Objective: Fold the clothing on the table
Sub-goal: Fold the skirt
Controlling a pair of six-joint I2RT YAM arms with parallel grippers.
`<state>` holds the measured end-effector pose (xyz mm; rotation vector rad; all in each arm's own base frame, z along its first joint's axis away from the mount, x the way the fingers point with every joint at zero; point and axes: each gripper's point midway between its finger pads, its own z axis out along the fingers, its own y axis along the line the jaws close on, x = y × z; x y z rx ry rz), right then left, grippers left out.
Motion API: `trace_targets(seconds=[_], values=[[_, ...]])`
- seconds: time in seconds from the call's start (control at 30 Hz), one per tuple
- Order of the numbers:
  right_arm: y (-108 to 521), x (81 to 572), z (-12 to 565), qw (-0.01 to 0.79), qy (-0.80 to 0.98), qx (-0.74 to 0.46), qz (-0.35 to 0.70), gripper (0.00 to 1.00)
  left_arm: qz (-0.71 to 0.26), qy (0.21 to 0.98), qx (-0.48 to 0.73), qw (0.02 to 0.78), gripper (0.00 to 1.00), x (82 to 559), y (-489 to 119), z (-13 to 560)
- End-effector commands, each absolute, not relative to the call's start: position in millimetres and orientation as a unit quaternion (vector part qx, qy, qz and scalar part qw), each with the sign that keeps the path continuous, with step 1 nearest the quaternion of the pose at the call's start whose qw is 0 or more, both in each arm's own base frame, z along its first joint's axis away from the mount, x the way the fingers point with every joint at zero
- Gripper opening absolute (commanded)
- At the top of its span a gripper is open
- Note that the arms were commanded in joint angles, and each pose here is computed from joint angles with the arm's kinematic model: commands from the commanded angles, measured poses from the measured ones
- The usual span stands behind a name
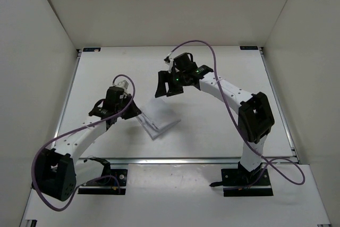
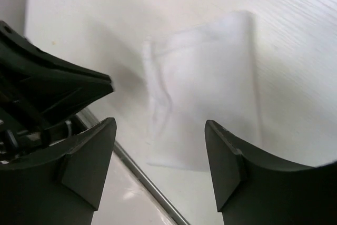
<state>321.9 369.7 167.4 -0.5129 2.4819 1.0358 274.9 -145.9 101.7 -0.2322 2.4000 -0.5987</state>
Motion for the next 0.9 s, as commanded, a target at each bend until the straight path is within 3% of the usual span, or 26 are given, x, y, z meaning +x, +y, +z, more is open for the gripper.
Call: trace_targets(seconds=[0.0, 0.1, 0.13, 0.2, 0.27, 0.37, 0.47, 0.87], values=[[340, 320, 152, 0.211, 0.903, -0.195, 0.320, 0.66, -0.279, 0.913, -0.076, 0.288, 0.33, 260, -168, 101], [317, 317, 133, 0.217, 0.916, -0.205, 0.269, 0.55, -0.315, 0.896, -0.088, 0.301, 0.62, 254, -188, 100], [310, 316, 129, 0.215, 0.917, -0.204, 0.265, 0.50, -0.322, 0.893, -0.091, 0.302, 0.67, 252, -190, 98], [302, 314, 118, 0.203, 0.921, -0.201, 0.263, 0.25, -0.330, 0.892, -0.116, 0.287, 0.78, 245, -194, 87], [296, 314, 112, 0.197, 0.923, -0.203, 0.260, 0.17, -0.332, 0.889, -0.130, 0.286, 0.83, 246, -195, 81], [293, 315, 109, 0.206, 0.922, -0.214, 0.249, 0.05, -0.334, 0.885, -0.155, 0.284, 0.82, 243, -200, 69], [293, 313, 102, 0.203, 0.921, -0.226, 0.245, 0.00, -0.354, 0.874, -0.172, 0.285, 0.71, 246, -207, 65], [298, 291, 80, 0.180, 0.917, -0.234, 0.267, 0.00, -0.339, 0.874, -0.196, 0.286, 0.61, 266, -211, 60]])
